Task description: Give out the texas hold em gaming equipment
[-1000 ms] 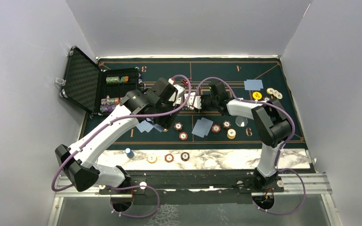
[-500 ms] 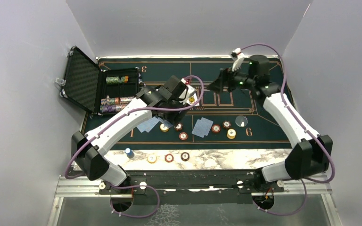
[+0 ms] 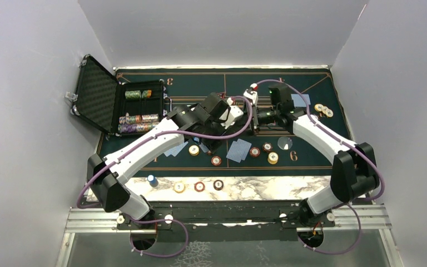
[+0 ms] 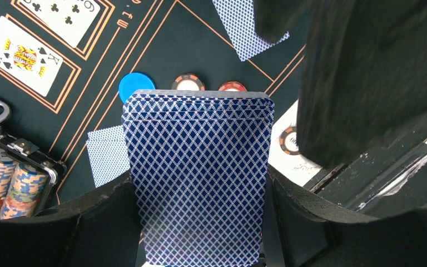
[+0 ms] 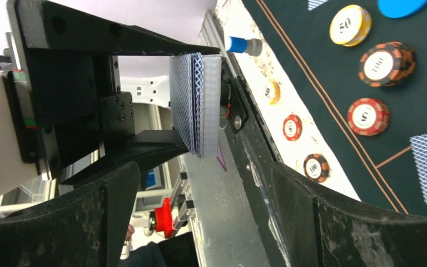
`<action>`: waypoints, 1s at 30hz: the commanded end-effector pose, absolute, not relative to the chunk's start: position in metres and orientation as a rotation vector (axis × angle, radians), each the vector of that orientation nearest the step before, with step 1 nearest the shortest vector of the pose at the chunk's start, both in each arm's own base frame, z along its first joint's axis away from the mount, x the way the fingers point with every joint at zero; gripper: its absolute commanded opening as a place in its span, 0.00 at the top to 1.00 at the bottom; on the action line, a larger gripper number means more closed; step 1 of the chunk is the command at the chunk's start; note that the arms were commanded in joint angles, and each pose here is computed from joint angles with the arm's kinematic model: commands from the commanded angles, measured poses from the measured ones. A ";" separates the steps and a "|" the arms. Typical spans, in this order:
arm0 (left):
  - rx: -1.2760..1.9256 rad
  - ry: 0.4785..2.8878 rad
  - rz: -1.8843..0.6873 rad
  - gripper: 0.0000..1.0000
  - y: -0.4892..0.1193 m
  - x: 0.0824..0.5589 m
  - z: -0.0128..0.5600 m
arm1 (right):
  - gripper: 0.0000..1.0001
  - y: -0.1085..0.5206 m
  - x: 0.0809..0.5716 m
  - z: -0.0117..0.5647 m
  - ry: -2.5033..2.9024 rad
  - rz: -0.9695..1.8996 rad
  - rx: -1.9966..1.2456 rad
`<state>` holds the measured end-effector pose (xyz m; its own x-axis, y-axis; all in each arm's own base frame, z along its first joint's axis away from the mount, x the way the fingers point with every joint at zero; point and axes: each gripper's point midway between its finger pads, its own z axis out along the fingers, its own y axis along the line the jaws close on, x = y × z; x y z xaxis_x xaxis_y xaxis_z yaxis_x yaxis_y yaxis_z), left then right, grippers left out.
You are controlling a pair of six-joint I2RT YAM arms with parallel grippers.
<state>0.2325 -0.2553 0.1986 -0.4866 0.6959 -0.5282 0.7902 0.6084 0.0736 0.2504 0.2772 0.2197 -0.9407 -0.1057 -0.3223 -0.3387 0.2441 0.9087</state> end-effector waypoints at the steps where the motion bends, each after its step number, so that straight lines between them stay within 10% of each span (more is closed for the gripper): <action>1: 1.167 2.226 -0.305 1.00 -0.275 0.236 0.222 | 0.10 0.298 0.243 0.223 2.312 1.826 -0.482; 30: 1.149 2.228 -0.313 1.00 -0.277 0.228 0.225 | 0.41 0.292 0.262 0.196 2.442 1.477 -0.400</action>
<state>0.2270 -0.2711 0.2085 -0.4616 0.6903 -0.5571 0.8036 0.5914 0.0669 0.2468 0.3050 0.2055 -0.9362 -0.1385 -0.3231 -0.3515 0.3544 0.8665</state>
